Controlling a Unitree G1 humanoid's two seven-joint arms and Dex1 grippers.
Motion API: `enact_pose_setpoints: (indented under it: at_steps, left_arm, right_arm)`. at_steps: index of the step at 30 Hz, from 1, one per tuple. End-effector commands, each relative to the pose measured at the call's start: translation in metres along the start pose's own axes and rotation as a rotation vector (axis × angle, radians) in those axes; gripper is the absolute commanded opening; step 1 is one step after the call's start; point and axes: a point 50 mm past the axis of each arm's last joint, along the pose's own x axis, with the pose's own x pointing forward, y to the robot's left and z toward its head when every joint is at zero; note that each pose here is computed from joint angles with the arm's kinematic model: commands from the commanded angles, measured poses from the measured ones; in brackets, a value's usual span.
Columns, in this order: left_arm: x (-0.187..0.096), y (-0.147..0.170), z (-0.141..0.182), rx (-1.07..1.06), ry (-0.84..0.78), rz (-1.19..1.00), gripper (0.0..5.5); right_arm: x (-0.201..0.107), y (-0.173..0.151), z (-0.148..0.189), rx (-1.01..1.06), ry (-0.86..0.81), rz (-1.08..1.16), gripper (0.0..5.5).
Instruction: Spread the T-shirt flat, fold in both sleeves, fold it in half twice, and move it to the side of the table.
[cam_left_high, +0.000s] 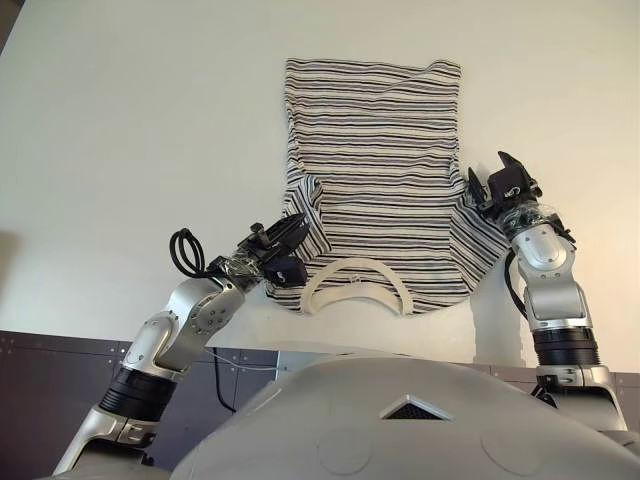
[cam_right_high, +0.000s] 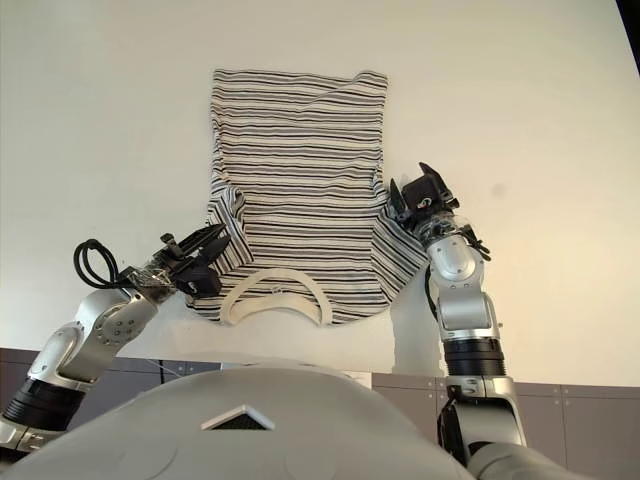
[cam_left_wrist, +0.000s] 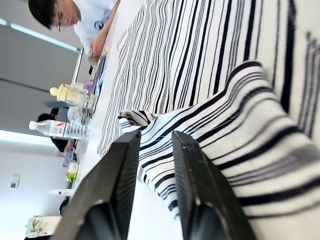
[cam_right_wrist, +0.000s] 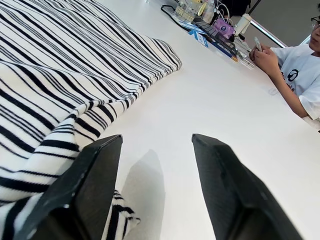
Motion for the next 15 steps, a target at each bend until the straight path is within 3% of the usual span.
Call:
enact_pose_setpoints:
  at_steps: [1, 4, 7, 11, 13, 15]
  left_arm:
    - [0.0, 0.02, 0.011, -0.079, -0.005, 0.126, 1.62]
    - [-0.008, 0.038, 0.02, -0.159, 0.015, 0.283, 2.11]
    - [-0.019, 0.043, 0.02, -0.233, 0.095, 0.412, 2.11]
    - [-0.044, 0.027, 0.0, -0.399, 0.328, 0.583, 2.11]
    - [-0.057, 0.018, -0.012, -0.513, 0.487, 0.72, 2.11]
    - [-0.052, 0.018, -0.01, -0.617, 0.505, 0.803, 2.11]
  right_arm:
    - [-0.009, -0.022, 0.007, -0.089, -0.041, -0.026, 2.58]
    - [-0.022, -0.042, 0.021, -0.304, -0.119, -0.023, 2.58]
    - [-0.052, -0.057, 0.023, -0.577, -0.187, 0.038, 2.58]
    - [-0.12, -0.069, -0.02, -0.875, -0.178, 0.302, 2.58]
    - [-0.139, -0.071, -0.035, -0.939, -0.17, 0.417, 2.58]
    - [-0.143, -0.063, -0.041, -0.952, -0.199, 0.493, 2.58]
